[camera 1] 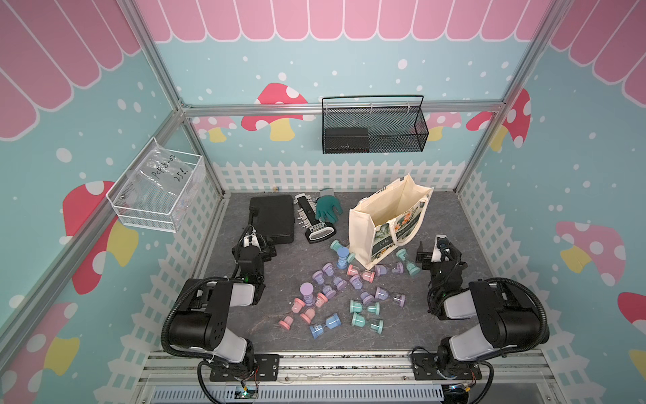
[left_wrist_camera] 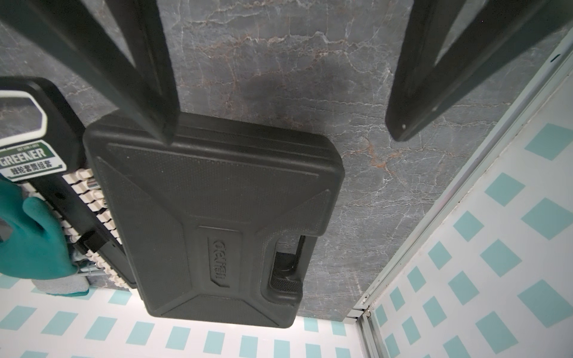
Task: Put the hourglass into the canvas bag
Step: Pick up the hourglass from the center of the board.
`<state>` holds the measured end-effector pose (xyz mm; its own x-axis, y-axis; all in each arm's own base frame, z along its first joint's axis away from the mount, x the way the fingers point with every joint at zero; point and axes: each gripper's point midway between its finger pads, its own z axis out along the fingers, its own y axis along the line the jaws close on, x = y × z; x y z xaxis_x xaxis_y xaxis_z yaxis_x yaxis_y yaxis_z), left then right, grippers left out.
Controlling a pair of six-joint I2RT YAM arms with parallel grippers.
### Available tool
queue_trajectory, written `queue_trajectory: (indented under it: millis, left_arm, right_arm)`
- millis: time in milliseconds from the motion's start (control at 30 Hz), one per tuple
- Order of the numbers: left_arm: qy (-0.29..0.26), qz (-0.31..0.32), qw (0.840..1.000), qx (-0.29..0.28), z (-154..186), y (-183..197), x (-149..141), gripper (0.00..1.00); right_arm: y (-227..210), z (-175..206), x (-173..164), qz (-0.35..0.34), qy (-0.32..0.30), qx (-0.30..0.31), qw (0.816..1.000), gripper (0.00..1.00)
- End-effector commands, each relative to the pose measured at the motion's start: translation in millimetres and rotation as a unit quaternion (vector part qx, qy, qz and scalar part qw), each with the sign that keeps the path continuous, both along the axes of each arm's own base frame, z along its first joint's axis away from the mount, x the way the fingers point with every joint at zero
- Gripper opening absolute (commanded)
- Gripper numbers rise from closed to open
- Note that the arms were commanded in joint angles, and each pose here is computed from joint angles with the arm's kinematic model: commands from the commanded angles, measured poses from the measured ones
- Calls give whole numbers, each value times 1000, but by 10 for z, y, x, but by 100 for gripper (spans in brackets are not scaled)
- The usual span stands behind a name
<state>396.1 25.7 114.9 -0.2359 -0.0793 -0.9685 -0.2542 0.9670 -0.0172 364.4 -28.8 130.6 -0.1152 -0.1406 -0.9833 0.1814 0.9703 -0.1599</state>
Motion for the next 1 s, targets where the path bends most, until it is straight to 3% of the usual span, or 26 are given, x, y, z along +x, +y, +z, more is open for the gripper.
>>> queue_trajectory:
  millis: [0,133,367,667,833,967]
  left_arm:
    - [-3,-8,1000,7,29,-18,30,99]
    - [-15,-5,1000,7,52,-6,-11,99]
    - [-83,-5,997,1,250,8,-242,100]
    - [-73,-23,997,0,571,-45,-326,99]
    - [-109,-24,992,-57,866,-73,-391,99]
    - [-102,-21,988,-112,1050,-85,-378,99]
  right_arm:
    - [-15,50,1,-3,-11,0,1000,100]
    - [-15,53,1,-3,-11,1,1000,99]
    - [-105,143,-133,-29,-37,7,999,100]
    - [-83,294,-221,-28,-54,5,998,100]
    - [-118,586,-318,-38,-77,35,996,100]
    - [-23,729,-277,-12,-67,85,994,99]
